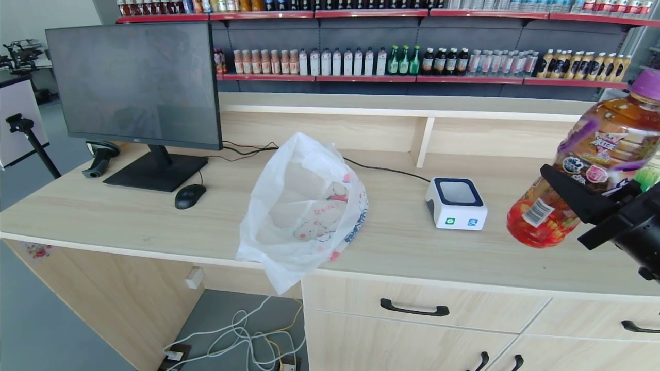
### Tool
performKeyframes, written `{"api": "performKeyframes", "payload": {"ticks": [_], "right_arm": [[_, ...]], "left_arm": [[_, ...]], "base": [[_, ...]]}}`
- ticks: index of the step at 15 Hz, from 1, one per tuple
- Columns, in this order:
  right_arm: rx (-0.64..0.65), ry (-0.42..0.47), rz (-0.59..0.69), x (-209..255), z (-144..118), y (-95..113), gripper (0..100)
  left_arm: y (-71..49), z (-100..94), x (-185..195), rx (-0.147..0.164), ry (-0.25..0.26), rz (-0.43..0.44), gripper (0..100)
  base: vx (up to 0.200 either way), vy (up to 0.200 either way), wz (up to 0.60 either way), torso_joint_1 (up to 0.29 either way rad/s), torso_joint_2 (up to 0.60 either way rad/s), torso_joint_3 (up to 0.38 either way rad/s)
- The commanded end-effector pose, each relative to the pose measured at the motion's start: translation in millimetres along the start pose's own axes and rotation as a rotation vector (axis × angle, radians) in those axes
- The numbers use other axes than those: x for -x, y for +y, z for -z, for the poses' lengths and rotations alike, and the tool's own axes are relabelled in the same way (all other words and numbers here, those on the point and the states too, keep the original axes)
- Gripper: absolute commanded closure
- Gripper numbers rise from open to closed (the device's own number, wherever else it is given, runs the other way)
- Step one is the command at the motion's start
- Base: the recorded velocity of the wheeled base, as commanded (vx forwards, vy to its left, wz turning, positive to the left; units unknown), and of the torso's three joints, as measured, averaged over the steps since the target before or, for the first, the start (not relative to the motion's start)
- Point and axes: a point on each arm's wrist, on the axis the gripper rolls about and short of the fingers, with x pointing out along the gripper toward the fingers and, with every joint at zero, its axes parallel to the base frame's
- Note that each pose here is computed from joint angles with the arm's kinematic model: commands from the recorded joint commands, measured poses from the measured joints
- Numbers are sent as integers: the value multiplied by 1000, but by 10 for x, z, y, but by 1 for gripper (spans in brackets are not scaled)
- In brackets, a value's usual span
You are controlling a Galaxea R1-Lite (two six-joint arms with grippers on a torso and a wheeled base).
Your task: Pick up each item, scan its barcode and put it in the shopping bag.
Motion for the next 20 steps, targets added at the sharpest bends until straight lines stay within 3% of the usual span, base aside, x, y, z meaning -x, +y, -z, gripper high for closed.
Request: {"api": "performKeyframes", "payload": {"ticks": [1, 6, 15, 20], "right_arm": [[2, -14, 2, -37, -20, -15, 100], [-6, -13, 0, -65, -9, -20, 100], [-70, -27, -56, -92, -31, 90, 100], [-78, -33, -71, -102, -43, 121, 100]], "left_arm": [[0, 0, 0, 0, -1, 0, 0], [0, -1, -1, 1, 1, -2, 0], [0, 0, 0, 1, -1, 0, 0], [0, -1, -1, 1, 1, 0, 0]], "base": [[0, 200, 0, -22, -2, 7], [0, 200, 0, 3, 7, 4], [0, 0, 0, 0, 0, 0], [0, 0, 600, 3, 2, 0]]}}
